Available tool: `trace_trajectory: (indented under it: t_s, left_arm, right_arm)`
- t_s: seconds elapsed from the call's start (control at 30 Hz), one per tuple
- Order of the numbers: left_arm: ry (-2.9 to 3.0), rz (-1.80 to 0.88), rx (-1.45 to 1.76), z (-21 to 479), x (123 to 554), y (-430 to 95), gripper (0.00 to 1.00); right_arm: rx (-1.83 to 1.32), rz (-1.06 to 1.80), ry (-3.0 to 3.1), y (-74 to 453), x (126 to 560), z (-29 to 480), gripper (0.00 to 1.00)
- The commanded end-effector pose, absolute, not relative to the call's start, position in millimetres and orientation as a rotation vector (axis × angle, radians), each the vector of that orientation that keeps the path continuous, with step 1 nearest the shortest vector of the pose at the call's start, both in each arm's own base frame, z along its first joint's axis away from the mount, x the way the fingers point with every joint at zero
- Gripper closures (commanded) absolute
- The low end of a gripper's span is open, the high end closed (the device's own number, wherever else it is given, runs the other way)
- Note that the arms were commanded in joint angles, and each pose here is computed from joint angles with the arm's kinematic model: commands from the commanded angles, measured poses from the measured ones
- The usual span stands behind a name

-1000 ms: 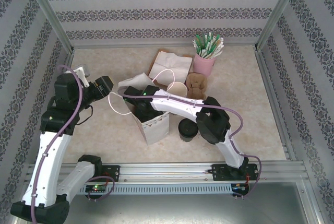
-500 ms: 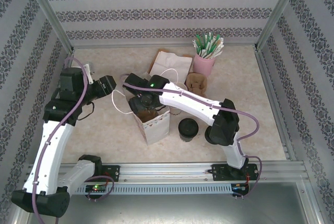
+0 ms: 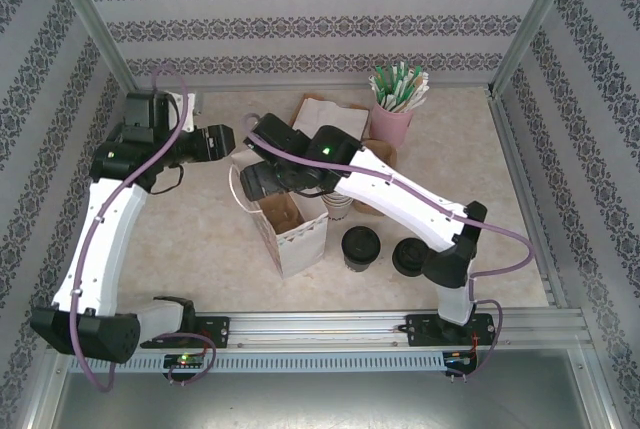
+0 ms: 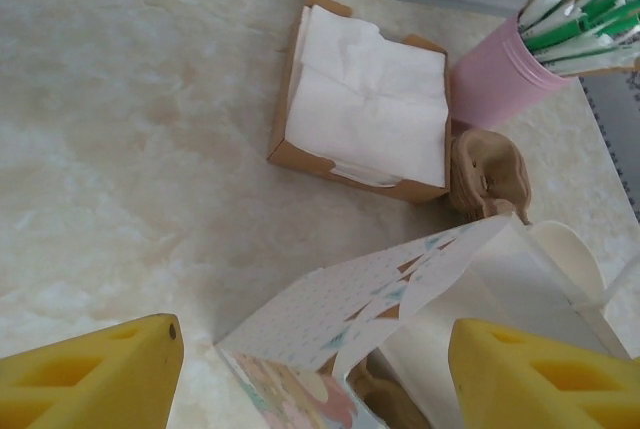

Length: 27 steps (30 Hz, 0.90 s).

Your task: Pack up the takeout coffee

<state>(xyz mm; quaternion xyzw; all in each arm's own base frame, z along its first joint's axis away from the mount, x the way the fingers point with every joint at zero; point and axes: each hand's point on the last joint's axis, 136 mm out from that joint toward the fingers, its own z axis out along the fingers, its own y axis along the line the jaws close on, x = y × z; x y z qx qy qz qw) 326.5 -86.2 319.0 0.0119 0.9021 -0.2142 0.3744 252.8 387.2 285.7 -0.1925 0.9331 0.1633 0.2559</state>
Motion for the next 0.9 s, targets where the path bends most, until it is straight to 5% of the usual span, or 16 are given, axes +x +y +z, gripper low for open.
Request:
trace_trajectory:
  t_s: [0.0,0.33,0.67,0.87]
  left_arm:
    - [2.33,-0.604,0.229,324,323,-104,0.28]
    - [2.403,-0.651,0.561,305,332,-142,0.36]
    - [2.48,-0.538,0.756,287,333,-150,0.33]
    - [2.533,-0.521,0.742,273,341,-150,0.4]
  right_arm:
    - [-0.542,0.44,2.48,375,245,310,0.11]
    - [-0.485,0.436,2.399,348,240,334,0.2]
    - [-0.392,0.435,2.308,293,226,340,0.19]
    - [-0.366,0.349,2.345,255,221,324,0.19]
